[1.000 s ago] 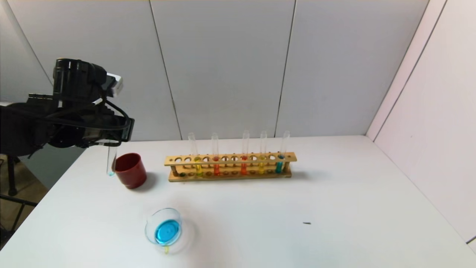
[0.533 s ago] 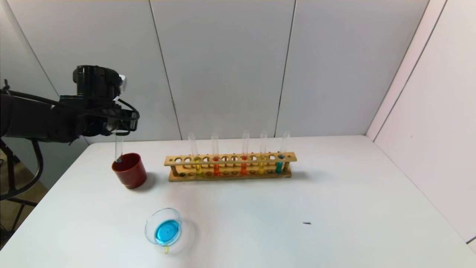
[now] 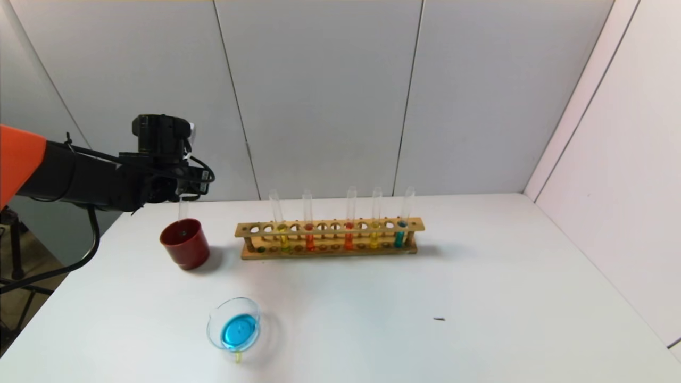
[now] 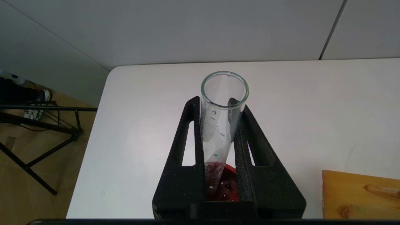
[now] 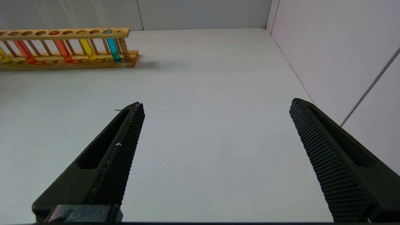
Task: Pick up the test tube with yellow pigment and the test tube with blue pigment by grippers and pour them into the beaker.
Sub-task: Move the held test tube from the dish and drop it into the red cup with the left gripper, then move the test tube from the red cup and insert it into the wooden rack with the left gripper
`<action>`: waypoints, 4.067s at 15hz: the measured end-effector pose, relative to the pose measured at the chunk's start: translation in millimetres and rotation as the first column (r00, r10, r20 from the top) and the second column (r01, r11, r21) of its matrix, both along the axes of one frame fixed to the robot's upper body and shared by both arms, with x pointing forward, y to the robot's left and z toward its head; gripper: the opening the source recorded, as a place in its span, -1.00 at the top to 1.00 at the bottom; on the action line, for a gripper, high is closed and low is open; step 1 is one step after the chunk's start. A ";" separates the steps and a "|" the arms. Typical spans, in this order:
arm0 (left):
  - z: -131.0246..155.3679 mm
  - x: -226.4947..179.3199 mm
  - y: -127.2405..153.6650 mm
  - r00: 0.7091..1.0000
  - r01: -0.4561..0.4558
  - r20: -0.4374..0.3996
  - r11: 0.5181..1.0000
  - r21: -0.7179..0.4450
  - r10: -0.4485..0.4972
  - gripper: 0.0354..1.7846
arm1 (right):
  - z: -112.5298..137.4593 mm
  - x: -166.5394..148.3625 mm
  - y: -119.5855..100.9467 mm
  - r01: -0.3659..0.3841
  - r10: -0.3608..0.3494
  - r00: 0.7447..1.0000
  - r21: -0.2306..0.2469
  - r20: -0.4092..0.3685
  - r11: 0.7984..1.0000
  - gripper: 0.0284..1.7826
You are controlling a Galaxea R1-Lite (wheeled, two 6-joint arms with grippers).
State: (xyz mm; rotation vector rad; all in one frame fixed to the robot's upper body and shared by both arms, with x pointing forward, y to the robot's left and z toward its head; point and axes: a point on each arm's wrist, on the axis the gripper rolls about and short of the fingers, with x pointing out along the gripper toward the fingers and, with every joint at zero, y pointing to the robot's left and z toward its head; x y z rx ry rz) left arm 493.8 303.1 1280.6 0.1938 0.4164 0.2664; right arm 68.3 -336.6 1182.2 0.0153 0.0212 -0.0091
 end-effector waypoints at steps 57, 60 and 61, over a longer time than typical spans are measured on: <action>-52.0 -77.4 -150.9 0.955 0.236 0.225 0.955 -0.183 -0.193 -0.96 | 0.0 0.0 0.0 0.000 0.000 1.000 0.000 0.000 1.000 -0.91; -53.7 -68.2 -151.2 0.951 0.254 0.227 0.950 -0.183 -0.210 -0.96 | 0.0 0.0 0.0 0.000 0.000 1.000 0.000 0.000 1.000 -0.91; -54.5 -65.8 -150.4 0.951 0.252 0.227 0.950 -0.183 -0.209 -0.96 | 0.0 0.0 0.0 0.001 -0.001 1.000 0.000 0.000 1.000 -0.91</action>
